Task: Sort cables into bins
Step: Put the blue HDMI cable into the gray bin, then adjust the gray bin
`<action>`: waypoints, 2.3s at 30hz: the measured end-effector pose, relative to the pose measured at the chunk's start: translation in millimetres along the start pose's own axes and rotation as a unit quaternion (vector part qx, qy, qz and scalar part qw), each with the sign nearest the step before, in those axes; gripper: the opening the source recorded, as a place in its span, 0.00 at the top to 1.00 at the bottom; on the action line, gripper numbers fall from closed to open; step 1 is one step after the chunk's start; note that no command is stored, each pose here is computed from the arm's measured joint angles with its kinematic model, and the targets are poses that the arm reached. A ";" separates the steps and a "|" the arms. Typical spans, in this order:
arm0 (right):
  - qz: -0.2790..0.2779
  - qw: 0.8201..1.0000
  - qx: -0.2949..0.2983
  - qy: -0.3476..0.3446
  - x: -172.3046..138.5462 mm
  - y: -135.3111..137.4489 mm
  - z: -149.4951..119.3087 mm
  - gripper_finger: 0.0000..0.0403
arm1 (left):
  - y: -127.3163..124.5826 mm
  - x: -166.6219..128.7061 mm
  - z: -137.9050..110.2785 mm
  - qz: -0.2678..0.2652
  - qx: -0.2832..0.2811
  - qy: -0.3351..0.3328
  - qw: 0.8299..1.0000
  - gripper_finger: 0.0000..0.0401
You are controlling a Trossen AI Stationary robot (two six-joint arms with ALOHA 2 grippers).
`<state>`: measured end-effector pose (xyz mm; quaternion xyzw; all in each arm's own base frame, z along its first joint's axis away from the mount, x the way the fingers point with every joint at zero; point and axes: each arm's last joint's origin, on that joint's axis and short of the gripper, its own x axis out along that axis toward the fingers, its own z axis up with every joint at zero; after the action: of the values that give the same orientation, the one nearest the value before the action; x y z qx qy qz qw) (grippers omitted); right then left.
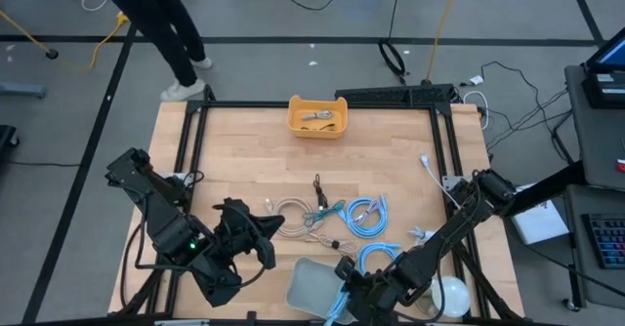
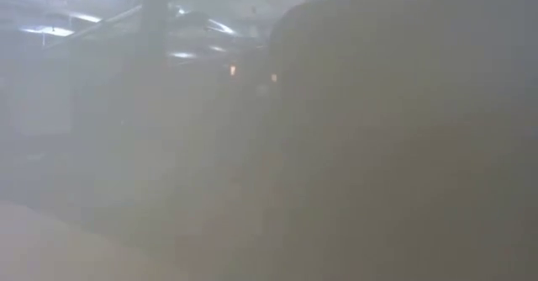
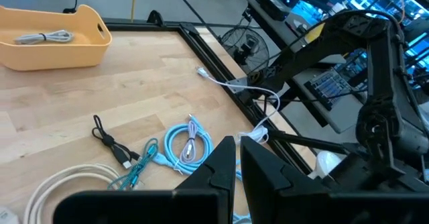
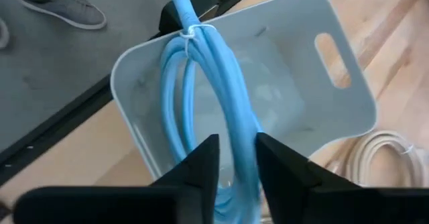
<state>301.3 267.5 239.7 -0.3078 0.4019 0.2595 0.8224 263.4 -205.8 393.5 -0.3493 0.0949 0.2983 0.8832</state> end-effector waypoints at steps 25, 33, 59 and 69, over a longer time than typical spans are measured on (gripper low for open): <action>0.042 0.999 0.022 0.022 -22.5 15.3 -4.6 0.95 | 1.8 6.1 3.6 0.011 0.002 -0.006 1.000 0.94; -0.013 1.000 0.012 -0.018 -25.9 10.1 3.7 0.76 | 1.7 6.4 2.8 0.010 -0.002 0.011 1.000 0.94; -0.153 0.964 0.157 -0.148 -150.2 -29.9 -5.1 0.68 | 15.8 92.5 -127.8 -0.165 -0.184 0.216 0.945 1.00; -0.110 0.966 0.182 -0.148 -161.1 -10.4 -8.7 0.75 | 18.5 132.1 -182.3 -0.175 -0.216 0.317 0.907 1.00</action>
<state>216.7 225.4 370.8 -0.1535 0.2796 0.1325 0.9385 366.0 -257.1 198.9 -0.6188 0.2405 0.0253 0.7474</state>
